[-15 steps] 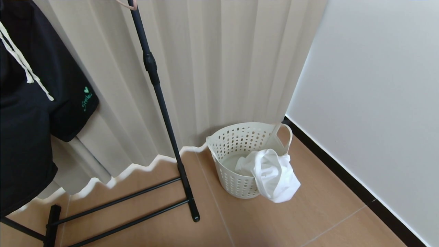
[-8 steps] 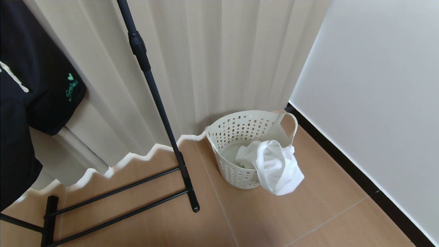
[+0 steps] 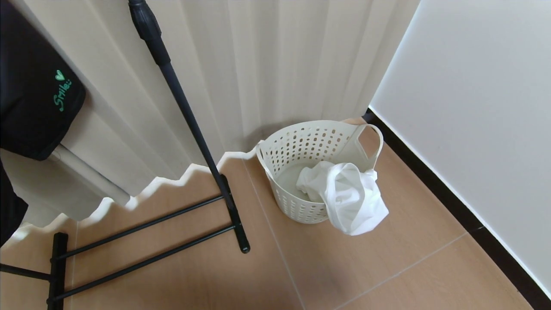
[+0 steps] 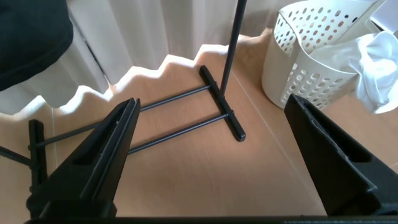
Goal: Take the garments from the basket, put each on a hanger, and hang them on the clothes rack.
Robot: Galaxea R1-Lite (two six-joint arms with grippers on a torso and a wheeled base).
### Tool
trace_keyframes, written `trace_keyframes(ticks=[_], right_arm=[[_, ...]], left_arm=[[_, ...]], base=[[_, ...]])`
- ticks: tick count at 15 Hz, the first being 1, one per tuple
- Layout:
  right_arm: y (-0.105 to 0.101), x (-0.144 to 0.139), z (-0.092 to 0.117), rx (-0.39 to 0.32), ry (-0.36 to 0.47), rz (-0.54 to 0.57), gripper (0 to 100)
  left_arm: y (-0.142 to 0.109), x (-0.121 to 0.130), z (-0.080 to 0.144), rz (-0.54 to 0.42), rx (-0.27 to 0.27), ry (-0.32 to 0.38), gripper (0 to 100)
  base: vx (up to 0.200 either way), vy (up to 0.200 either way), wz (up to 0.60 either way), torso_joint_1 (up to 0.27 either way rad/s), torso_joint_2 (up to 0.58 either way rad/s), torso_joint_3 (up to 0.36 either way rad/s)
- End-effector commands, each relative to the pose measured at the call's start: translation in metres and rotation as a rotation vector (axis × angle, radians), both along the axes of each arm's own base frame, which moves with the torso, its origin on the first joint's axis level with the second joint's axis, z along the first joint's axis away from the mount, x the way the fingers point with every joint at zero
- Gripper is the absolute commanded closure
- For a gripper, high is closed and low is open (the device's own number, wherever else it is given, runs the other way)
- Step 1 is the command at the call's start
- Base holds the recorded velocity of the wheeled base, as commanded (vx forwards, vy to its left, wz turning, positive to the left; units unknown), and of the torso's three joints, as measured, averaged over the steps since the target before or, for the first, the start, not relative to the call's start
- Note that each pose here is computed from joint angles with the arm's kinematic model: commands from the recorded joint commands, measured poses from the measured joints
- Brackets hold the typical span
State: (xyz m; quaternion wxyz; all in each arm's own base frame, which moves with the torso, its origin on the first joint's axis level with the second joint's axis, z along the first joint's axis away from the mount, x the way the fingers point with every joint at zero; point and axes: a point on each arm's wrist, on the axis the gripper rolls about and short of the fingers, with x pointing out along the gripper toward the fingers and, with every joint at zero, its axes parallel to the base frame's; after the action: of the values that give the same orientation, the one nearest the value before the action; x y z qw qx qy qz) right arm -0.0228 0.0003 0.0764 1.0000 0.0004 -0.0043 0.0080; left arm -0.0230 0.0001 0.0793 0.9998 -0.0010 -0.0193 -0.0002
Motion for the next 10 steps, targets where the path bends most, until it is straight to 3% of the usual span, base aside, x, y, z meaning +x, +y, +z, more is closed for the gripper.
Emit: trace_keyframes(ticks=[1,3,5,6,9,10], right_arm=[[0.000,0.000,0.000,-0.001,-0.001,0.001,0],[0.000,0.000,-0.001,-0.012,0.005,0.002,0],[0.000,0.004,0.000,-0.012,0.073,0.001,0],[0.000,0.013,0.002,-0.005,0.189,0.010,0],[0.002,0.033,0.006,-0.033,0.411,0.151,0],[0.002,0.034,0.007,-0.035,0.415,0.154,0]], left_arm=[[0.000,0.000,0.000,-0.001,-0.001,0.002,0],[0.000,0.000,0.000,-0.004,0.004,0.002,0],[0.000,0.000,0.000,0.000,-0.004,0.000,0],[0.000,0.000,0.000,0.002,-0.006,0.000,0],[0.000,0.000,0.000,0.000,-0.004,0.000,0],[0.000,0.000,0.000,0.000,-0.004,0.000,0]], base=[[0.000,0.000,0.00,0.012,0.00,-0.193],[0.000,0.000,0.00,0.002,0.00,-0.200],[0.000,0.000,0.00,0.000,0.00,-0.168],[0.000,0.000,0.00,0.002,0.00,-0.076],[0.000,0.000,0.00,0.000,0.00,0.000],[0.000,0.000,0.00,0.000,0.00,0.000]])
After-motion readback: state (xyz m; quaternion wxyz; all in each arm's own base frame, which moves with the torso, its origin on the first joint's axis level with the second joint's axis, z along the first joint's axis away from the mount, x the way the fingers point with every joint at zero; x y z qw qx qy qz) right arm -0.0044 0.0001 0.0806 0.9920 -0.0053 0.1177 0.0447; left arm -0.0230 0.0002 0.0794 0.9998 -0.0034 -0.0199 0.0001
